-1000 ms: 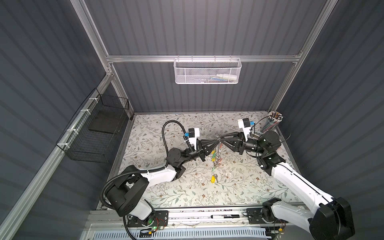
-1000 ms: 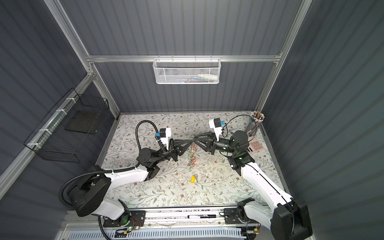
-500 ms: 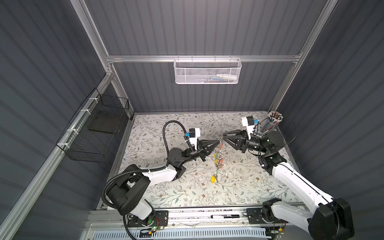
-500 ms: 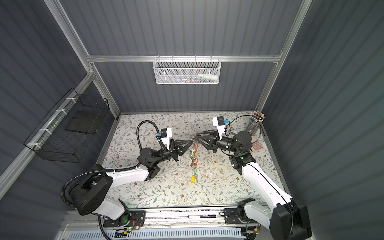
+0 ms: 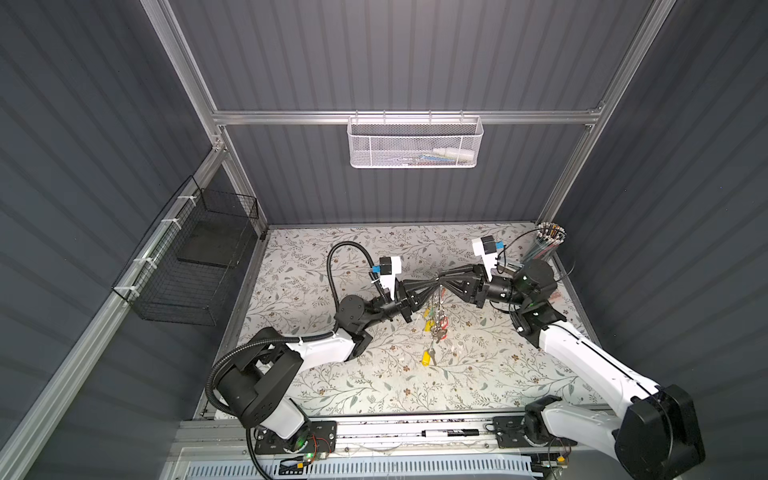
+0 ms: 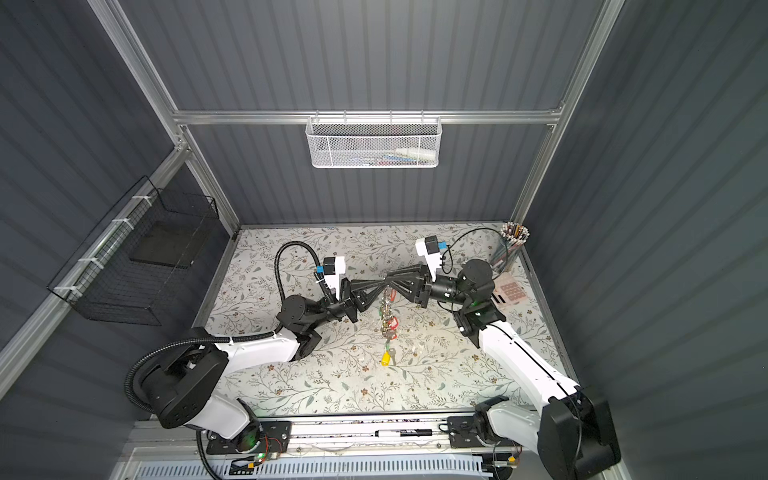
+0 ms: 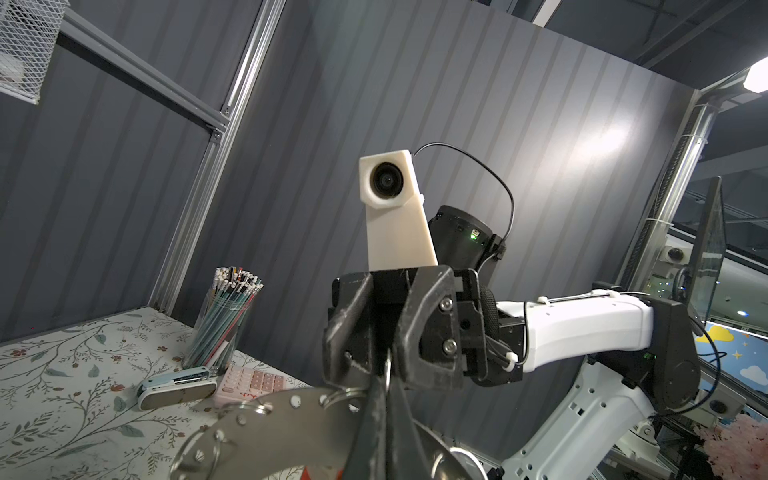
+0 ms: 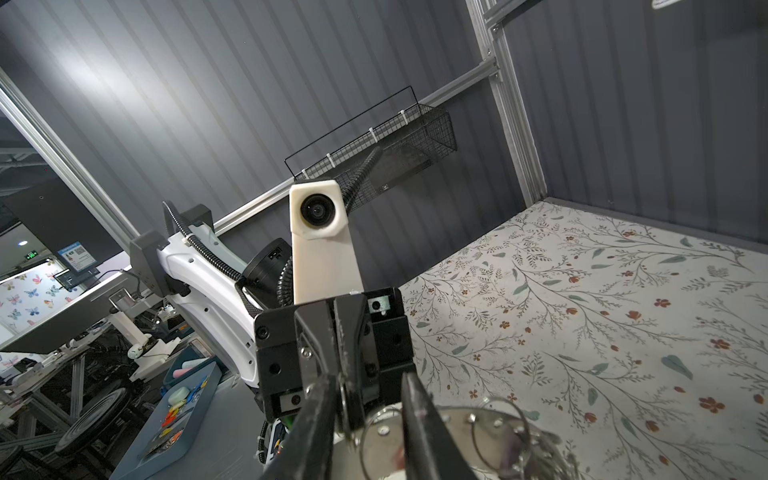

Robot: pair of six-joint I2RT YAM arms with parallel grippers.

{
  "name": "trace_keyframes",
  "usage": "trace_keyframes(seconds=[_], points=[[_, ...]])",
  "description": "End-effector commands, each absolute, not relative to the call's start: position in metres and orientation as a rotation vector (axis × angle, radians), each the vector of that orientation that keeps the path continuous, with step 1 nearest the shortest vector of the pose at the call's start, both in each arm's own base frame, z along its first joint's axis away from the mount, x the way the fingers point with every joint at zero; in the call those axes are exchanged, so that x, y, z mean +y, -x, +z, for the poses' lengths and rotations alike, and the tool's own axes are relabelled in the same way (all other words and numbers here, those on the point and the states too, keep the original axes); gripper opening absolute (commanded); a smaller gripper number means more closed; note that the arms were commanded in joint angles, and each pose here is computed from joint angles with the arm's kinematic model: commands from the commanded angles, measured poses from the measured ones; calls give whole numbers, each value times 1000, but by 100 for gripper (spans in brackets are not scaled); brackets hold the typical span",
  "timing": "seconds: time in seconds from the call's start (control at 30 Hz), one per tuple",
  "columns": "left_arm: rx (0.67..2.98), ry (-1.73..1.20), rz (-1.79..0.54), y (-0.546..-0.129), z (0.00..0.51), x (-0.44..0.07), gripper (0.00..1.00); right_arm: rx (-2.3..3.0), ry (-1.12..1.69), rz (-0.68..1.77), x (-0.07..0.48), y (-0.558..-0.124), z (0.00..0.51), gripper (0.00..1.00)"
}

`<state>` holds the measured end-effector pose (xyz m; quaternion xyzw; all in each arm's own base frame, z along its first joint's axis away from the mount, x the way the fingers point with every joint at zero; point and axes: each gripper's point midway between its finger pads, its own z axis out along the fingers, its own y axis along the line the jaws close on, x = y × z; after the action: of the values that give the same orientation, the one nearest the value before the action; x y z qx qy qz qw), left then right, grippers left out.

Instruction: Put the keys on the keyring

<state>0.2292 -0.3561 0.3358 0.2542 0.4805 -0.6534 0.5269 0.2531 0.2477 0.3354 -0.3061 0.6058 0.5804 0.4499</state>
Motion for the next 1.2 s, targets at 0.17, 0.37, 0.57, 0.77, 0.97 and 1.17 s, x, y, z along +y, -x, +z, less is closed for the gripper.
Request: trace_keyframes(seconds=[0.17, 0.37, 0.57, 0.77, 0.97, 1.17], points=[[1063, -544, -1506, -231, 358, -344, 0, 1498, 777, 1434, 248, -246, 333, 26], [1081, -547, -1496, -233, 355, -345, 0, 1497, 773, 1436, 247, -246, 333, 19], [1082, -539, -1497, -234, 353, -345, 0, 1500, 774, 1448, 249, -247, 331, 13], [1087, -552, -1491, -233, 352, -346, 0, 1506, 769, 1449, 249, -248, 329, 5], [1115, -580, -1486, -233, 350, -350, 0, 1505, 774, 1437, 249, -250, 330, 0], [1200, -627, -1443, -233, 344, -346, 11, 1503, 810, 1393, 249, -249, 335, 0]])
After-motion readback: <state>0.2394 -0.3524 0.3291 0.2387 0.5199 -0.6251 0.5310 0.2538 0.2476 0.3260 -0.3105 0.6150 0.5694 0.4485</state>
